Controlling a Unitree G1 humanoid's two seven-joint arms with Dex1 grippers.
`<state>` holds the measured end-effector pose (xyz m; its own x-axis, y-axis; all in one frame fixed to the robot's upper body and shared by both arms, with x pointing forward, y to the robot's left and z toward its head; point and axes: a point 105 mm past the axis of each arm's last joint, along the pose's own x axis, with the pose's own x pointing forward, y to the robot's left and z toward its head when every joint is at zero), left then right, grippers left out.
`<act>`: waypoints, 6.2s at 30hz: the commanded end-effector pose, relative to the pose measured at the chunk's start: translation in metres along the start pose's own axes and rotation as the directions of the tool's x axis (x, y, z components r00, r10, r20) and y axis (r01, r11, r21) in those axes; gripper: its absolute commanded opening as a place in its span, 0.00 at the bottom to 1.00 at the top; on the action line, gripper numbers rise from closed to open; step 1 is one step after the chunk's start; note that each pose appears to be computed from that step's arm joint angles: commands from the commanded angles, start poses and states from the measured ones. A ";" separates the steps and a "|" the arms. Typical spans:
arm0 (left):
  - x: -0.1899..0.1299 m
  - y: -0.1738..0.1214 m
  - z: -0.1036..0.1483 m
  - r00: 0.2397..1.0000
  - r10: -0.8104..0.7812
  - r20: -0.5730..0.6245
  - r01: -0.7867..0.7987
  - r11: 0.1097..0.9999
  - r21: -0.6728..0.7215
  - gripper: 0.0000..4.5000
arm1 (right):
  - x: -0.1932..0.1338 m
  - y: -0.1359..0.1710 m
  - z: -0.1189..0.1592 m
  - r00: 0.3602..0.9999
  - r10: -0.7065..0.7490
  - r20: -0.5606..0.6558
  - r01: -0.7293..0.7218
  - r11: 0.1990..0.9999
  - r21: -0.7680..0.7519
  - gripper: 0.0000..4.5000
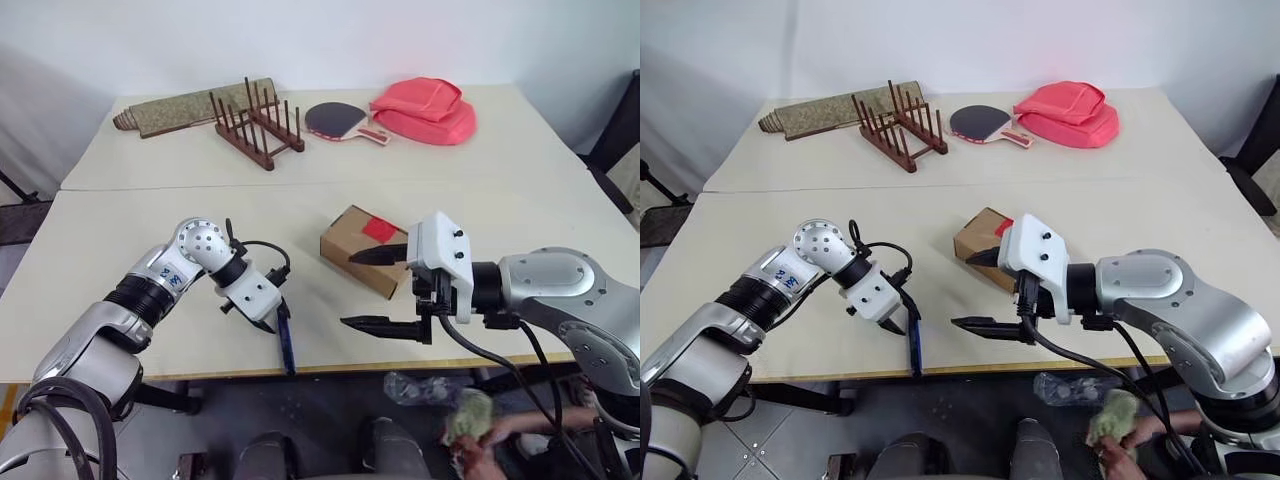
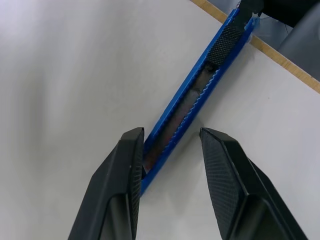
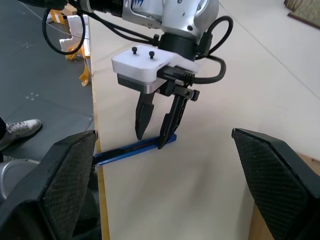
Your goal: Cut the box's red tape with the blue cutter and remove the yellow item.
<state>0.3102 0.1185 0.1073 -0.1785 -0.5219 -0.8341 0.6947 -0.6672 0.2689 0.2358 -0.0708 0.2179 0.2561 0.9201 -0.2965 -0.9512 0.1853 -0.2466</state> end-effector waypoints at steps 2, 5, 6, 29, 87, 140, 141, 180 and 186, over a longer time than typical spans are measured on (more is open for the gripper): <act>0.025 -0.041 -0.026 0.969 -0.241 -0.056 0.229 0.960 -0.161 0.33 | -0.003 0.002 0.013 1.000 -0.008 0.024 0.009 0.999 -0.048 1.00; 0.026 -0.040 -0.032 0.974 -0.214 -0.076 0.196 0.960 -0.201 0.17 | -0.003 0.002 0.014 1.000 -0.010 0.025 0.011 0.999 -0.044 1.00; 0.026 -0.041 -0.032 0.973 -0.217 -0.076 0.196 0.957 -0.212 0.11 | -0.003 0.002 0.014 1.000 -0.010 0.025 0.011 0.999 -0.043 1.00; 0.011 -0.026 -0.036 0.953 0.193 -0.232 -0.281 0.849 -0.447 0.11 | -0.004 0.002 0.011 1.000 -0.003 0.021 0.004 1.000 -0.022 1.00; 0.026 -0.060 -0.020 0.966 0.253 -0.053 -0.223 0.713 -0.665 0.62 | -0.001 -0.004 0.009 0.998 0.043 0.039 -0.040 0.997 -0.063 1.00; 0.056 -0.060 -0.008 0.958 0.219 -0.184 -0.286 0.724 -0.627 0.13 | 0.063 -0.006 -0.060 0.921 0.029 -0.389 -0.074 0.992 -0.101 0.65; 0.056 -0.059 -0.008 0.957 0.222 -0.186 -0.290 0.724 -0.626 0.13 | 0.063 -0.007 -0.060 0.921 0.028 -0.388 -0.074 0.992 -0.103 0.57; 0.059 -0.053 0.003 0.953 0.208 -0.221 -0.302 0.727 -0.617 0.13 | 0.096 0.000 -0.088 0.907 0.144 -0.395 -0.205 0.972 -0.115 0.01; 0.058 -0.054 0.000 0.952 0.198 -0.235 -0.303 0.735 -0.607 0.13 | 0.083 -0.008 -0.057 0.941 0.126 -0.315 -0.176 0.975 -0.135 0.01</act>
<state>0.2815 0.1178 0.0956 0.2712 -0.5885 -0.7616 0.9430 0.0041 0.3327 0.2759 -0.0183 0.1130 0.1552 0.7374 -0.6574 -0.9679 -0.0198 -0.2506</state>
